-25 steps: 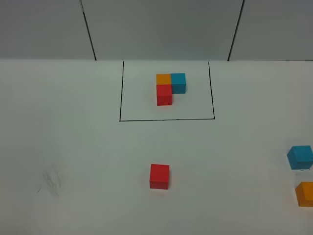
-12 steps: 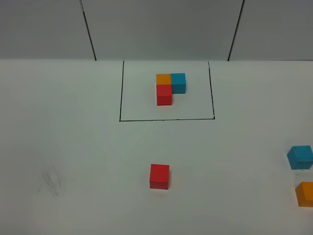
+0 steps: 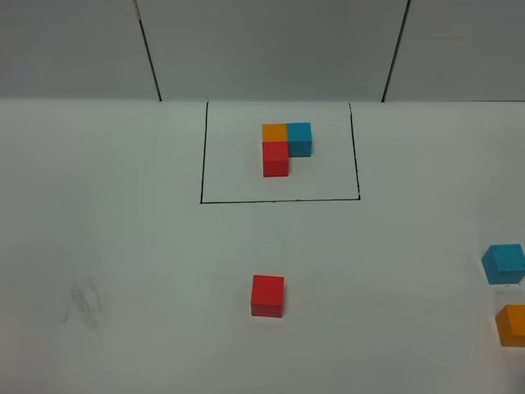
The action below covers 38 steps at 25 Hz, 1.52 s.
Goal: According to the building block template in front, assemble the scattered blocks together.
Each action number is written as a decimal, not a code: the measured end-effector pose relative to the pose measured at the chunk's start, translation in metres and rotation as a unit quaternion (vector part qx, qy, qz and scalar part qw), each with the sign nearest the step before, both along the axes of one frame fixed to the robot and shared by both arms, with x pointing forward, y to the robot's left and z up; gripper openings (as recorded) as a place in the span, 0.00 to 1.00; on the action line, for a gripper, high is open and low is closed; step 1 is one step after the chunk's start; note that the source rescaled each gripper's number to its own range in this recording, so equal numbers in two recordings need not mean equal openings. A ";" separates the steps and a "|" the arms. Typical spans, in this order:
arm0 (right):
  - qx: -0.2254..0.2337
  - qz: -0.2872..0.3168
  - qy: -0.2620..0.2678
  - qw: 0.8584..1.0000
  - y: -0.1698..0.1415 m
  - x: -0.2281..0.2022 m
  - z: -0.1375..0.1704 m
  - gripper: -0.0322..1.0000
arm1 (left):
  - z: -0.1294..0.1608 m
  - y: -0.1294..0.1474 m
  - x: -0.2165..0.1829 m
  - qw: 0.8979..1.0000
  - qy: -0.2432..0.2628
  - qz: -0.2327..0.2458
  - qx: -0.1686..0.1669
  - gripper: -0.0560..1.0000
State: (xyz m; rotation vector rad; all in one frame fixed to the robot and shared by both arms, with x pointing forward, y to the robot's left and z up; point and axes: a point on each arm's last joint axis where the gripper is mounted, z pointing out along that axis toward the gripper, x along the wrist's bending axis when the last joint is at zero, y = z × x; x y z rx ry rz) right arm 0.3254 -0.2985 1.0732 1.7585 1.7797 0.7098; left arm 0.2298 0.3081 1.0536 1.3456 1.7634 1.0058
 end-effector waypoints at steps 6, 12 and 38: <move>-0.024 0.001 0.082 0.996 -0.003 0.049 -0.021 0.99 | 0.000 0.000 0.000 1.000 0.000 0.000 0.000 0.83; -0.028 0.005 0.150 0.988 -0.003 0.088 -0.052 1.00 | 0.000 0.000 0.000 1.000 0.000 0.000 0.000 0.83; -0.009 -0.038 0.269 0.962 -0.026 0.143 -0.133 0.94 | 0.000 0.000 0.000 1.000 0.000 0.000 0.000 0.83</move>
